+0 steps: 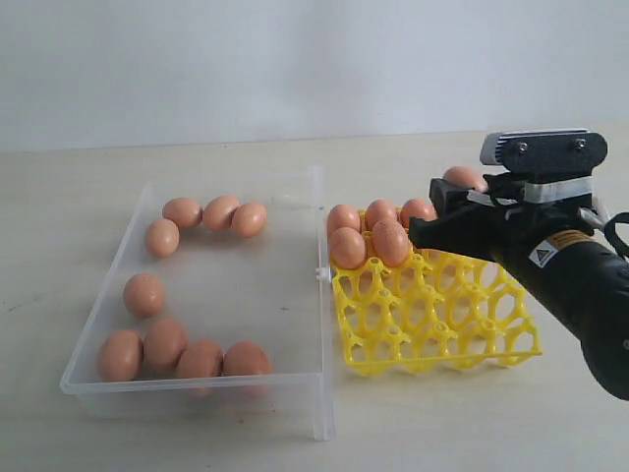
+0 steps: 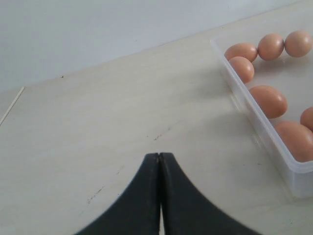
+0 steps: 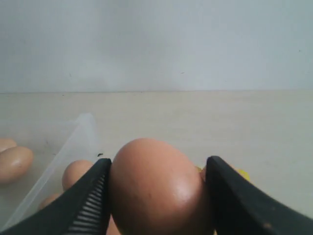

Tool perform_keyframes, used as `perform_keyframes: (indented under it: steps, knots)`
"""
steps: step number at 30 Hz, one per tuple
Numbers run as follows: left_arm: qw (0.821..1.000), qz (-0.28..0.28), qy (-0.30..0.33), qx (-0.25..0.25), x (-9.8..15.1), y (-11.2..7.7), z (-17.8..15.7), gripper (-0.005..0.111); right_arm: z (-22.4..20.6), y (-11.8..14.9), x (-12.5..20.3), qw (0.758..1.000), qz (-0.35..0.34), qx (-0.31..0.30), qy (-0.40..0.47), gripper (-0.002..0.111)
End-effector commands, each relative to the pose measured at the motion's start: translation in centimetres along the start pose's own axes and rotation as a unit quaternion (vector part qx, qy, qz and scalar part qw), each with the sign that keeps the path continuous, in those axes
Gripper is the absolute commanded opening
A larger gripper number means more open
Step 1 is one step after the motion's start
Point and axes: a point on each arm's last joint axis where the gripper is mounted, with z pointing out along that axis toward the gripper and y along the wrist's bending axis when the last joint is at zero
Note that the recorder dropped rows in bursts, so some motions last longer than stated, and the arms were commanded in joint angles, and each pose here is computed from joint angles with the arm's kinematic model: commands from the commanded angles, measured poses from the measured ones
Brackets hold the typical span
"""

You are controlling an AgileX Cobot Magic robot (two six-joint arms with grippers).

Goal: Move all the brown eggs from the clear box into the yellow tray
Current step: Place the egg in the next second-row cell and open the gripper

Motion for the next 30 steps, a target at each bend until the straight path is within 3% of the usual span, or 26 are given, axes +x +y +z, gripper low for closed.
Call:
perform_keyframes:
  steps: [1, 19, 22, 26, 28, 30]
  knots:
    - [1.000, -0.003, -0.008, -0.003, -0.2, 0.1, -0.1, 0.000, 0.4, -0.7, 0.4, 1.000, -0.009, -0.008, -0.006, 0.000]
    - [1.000, -0.003, -0.008, -0.003, -0.2, 0.1, -0.1, 0.000, 6.1, -0.5, 4.5, 0.998, 0.019, -0.006, 0.053, 0.002]
    - [1.000, -0.003, -0.008, -0.003, -0.2, 0.1, -0.1, 0.000, 6.1, -0.5, 4.7, 0.998, 0.018, -0.006, 0.057, 0.018]
    - [1.000, -0.003, -0.008, -0.003, -0.2, 0.1, -0.1, 0.000, 6.1, -0.5, 4.8, 0.998, 0.018, -0.006, 0.062, 0.055]
    - [1.000, -0.003, -0.008, -0.003, -0.2, 0.1, -0.1, 0.000, 6.1, -0.5, 4.8, 0.998, 0.019, -0.005, 0.061, 0.066]
    - [1.000, -0.003, -0.008, -0.003, -0.2, 0.1, -0.1, 0.000, 6.1, -0.5, 4.9, 0.998, 0.019, -0.004, 0.064, 0.068]
